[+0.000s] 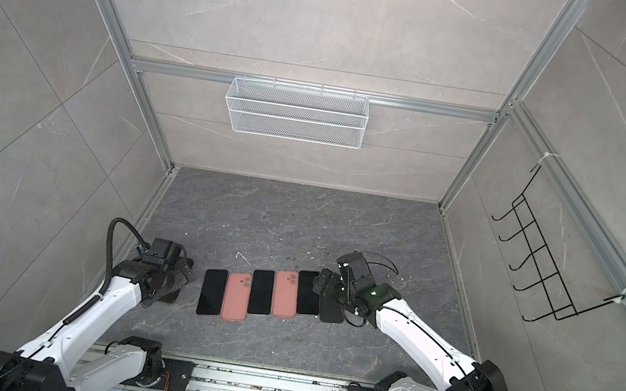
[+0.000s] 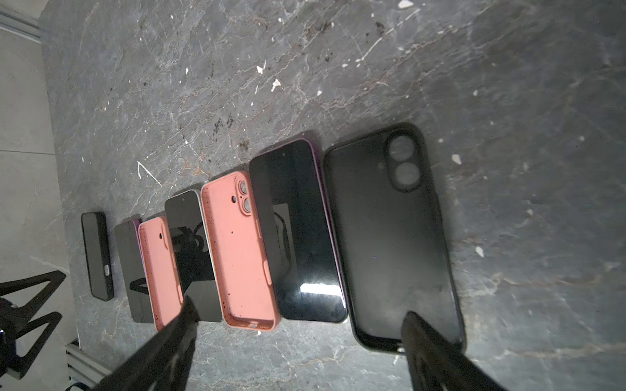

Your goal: Take the phone out of the phone case

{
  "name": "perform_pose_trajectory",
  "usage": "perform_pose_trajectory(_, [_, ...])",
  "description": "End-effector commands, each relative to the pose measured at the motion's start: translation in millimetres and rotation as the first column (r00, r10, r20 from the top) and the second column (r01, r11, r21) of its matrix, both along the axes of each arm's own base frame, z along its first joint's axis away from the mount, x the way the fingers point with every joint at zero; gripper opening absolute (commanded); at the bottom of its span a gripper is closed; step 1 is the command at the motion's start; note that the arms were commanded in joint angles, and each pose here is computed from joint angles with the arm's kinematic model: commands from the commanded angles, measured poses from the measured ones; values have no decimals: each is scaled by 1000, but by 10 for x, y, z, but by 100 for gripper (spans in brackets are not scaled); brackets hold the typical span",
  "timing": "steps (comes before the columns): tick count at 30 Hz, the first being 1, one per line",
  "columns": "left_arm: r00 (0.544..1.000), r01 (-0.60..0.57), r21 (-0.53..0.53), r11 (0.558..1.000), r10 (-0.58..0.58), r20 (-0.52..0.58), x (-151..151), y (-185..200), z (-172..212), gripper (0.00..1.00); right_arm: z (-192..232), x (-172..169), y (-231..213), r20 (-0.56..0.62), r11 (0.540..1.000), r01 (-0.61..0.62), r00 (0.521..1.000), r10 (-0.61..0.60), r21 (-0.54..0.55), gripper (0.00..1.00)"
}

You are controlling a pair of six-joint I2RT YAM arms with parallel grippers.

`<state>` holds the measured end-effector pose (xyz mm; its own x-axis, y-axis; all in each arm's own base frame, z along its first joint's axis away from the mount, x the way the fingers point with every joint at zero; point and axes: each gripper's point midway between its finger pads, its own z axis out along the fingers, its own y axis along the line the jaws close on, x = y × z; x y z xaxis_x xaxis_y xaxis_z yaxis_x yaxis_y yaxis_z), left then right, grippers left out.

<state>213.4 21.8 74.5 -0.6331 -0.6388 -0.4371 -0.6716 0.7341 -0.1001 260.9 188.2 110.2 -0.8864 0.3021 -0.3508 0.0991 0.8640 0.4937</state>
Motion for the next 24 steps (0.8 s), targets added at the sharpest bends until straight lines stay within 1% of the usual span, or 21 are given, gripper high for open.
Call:
perform_pose_trajectory(1, [1000,-23,-21,1000,23,-6,-12,2,14,100,164,118,147,52,998,-46,998,44,41,95])
perform_pose_trajectory(3, [998,-22,-29,999,21,-54,-60,-17,-82,100,171,143,186,54,997,-54,997,51,50,94])
perform_pose_trajectory(5, [997,-36,-37,999,34,-70,-99,-20,-179,100,182,161,218,57,996,-60,997,57,60,94])
perform_pose_trajectory(7, [998,-43,-52,998,40,-47,-90,-38,-267,100,199,169,250,59,995,-67,996,63,76,93])
perform_pose_trajectory(9, [999,-32,-103,994,31,-15,-48,-119,-340,100,207,172,265,59,994,-72,996,67,82,93])
perform_pose_trajectory(12, [1000,-30,-134,990,30,-5,-32,-169,-412,100,234,169,258,64,994,-74,996,69,79,93])
perform_pose_trajectory(16, [1000,-14,-156,988,17,18,31,-214,-417,100,253,161,240,74,994,-70,995,64,79,92])
perform_pose_trajectory(21, [996,16,-208,978,3,91,211,-314,-427,100,230,150,243,69,994,-68,996,63,84,91])
perform_pose_trajectory(24, [996,23,-217,976,-3,94,281,-338,-456,100,221,135,230,65,994,-68,996,63,80,91])
